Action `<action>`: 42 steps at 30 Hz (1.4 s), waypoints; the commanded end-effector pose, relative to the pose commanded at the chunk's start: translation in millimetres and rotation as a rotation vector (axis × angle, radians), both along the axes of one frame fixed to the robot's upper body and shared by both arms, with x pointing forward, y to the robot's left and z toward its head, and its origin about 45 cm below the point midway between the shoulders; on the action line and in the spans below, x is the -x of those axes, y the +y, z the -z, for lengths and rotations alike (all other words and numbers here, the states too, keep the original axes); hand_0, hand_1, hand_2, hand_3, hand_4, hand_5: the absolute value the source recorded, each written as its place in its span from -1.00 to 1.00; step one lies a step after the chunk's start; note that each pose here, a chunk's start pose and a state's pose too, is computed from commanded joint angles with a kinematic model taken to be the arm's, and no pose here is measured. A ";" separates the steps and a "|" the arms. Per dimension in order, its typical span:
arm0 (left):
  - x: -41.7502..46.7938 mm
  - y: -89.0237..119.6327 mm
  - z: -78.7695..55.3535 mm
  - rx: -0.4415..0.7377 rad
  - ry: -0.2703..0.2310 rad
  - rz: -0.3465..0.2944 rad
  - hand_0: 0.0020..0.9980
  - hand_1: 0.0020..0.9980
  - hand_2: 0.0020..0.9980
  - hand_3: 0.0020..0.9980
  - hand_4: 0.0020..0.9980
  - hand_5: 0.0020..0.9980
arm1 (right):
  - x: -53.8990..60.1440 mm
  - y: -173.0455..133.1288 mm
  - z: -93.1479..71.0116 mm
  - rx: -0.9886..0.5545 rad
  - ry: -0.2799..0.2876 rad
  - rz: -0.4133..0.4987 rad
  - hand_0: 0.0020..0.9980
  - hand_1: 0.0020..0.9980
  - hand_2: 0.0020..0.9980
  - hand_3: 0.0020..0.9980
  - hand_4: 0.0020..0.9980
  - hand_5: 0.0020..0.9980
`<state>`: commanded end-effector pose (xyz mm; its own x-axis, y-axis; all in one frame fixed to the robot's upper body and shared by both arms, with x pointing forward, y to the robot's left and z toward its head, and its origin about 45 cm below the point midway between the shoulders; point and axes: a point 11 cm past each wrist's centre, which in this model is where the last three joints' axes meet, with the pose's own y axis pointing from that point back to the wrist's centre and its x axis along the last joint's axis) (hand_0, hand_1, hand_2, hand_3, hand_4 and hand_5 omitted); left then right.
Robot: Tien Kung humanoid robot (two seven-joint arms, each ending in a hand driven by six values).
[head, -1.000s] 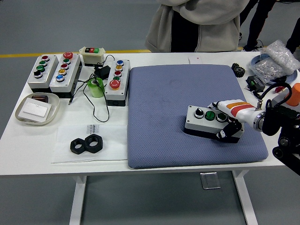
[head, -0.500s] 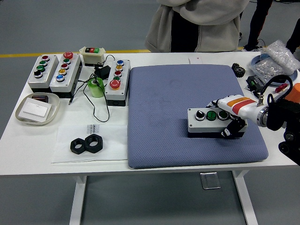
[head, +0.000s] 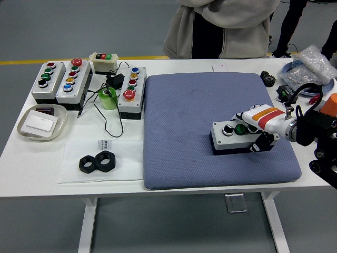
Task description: Pick up the button,place it on the desk,press the button,press the button
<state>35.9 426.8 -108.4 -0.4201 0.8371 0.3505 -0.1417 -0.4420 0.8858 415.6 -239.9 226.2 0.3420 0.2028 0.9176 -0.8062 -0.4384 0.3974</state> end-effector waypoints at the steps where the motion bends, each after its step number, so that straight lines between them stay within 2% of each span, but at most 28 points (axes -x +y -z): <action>1: -0.2 0.0 0.0 0.000 0.000 0.000 0.40 0.66 0.79 0.65 0.28 1.00 | 0.1 0.5 0.0 0.004 -0.002 -0.003 0.80 0.32 0.23 0.64 0.77 -0.94; 7: 0.2 -0.2 0.1 0.000 0.001 -0.001 0.40 0.66 0.79 0.65 0.28 1.00 | 1.6 1.0 1.3 0.012 0.005 -0.008 0.82 0.32 0.23 0.64 0.78 -0.94; 8: 0.2 -0.2 0.1 0.000 0.001 -0.001 0.40 0.67 0.79 0.65 0.28 1.00 | 1.7 1.0 1.4 0.011 0.006 -0.008 0.83 0.32 0.26 0.68 0.76 -1.00; 13: 2.0 -0.9 0.5 0.001 0.007 0.000 0.40 0.67 0.79 0.65 0.28 1.00 | 2.8 -0.2 5.2 0.008 0.037 0.010 0.83 0.32 0.26 0.68 0.76 -1.00; 14: 2.0 -0.9 0.6 0.001 0.007 0.000 0.40 0.67 0.79 0.65 0.28 1.00 | 2.8 -0.3 5.3 0.008 0.037 0.011 0.87 0.37 0.40 0.79 0.77 -0.99; 19: 3.4 -0.8 0.7 0.001 0.011 0.001 0.40 0.67 0.79 0.65 0.28 1.00 | 2.9 -1.8 6.4 -0.006 0.054 0.028 0.87 0.37 0.40 0.79 0.77 -0.99; 20: 3.9 -0.8 0.7 0.001 0.012 0.001 0.40 0.67 0.79 0.65 0.28 1.00 | 3.1 -2.1 6.9 -0.007 0.060 0.032 0.92 0.45 0.54 0.91 0.84 -0.90; 25: 5.7 -1.0 0.9 0.001 0.017 0.002 0.40 0.67 0.79 0.65 0.28 1.00 | 4.1 -4.0 9.8 -0.015 0.084 0.049 0.92 0.45 0.54 0.91 0.84 -0.90; 26: 5.9 -1.1 1.0 0.000 0.018 0.002 0.40 0.67 0.79 0.65 0.28 1.00 | 4.2 -4.2 10.2 -0.016 0.087 0.051 0.95 0.49 0.60 0.96 0.89 -0.79; 32: 8.4 -1.3 1.3 0.001 0.024 0.004 0.40 0.67 0.79 0.65 0.28 1.00 | 5.4 -4.5 11.5 -0.021 0.100 0.057 0.95 0.49 0.60 0.96 0.89 -0.79; 33: 8.8 -1.3 1.3 0.001 0.025 0.004 0.40 0.67 0.79 0.65 0.28 1.00 | 5.6 -5.0 11.7 -0.021 0.105 0.060 0.96 0.56 0.77 1.00 0.96 -0.68; 38: 7.7 -1.2 1.2 0.001 0.022 0.004 0.40 0.67 0.79 0.65 0.28 1.00 | 5.5 -5.0 8.7 -0.040 0.108 0.067 0.96 0.56 0.77 1.00 0.96 -0.68; 39: 7.4 -1.2 1.2 0.001 0.021 0.004 0.40 0.67 0.79 0.66 0.28 1.00 | 5.4 -4.9 8.1 -0.042 0.107 0.067 0.99 0.64 0.96 1.00 0.98 -0.62; 42: 5.7 -1.1 1.0 0.001 0.016 0.002 0.40 0.67 0.79 0.66 0.28 1.00 | 4.6 -3.1 1.8 -0.053 0.093 0.064 0.99 0.64 0.96 1.00 0.98 -0.62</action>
<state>30.2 425.7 -109.3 -0.4125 0.8383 0.3566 -0.1280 -0.4409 0.8884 411.0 -243.1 224.4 0.4366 0.1299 0.8902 -0.7942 -0.4092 0.4492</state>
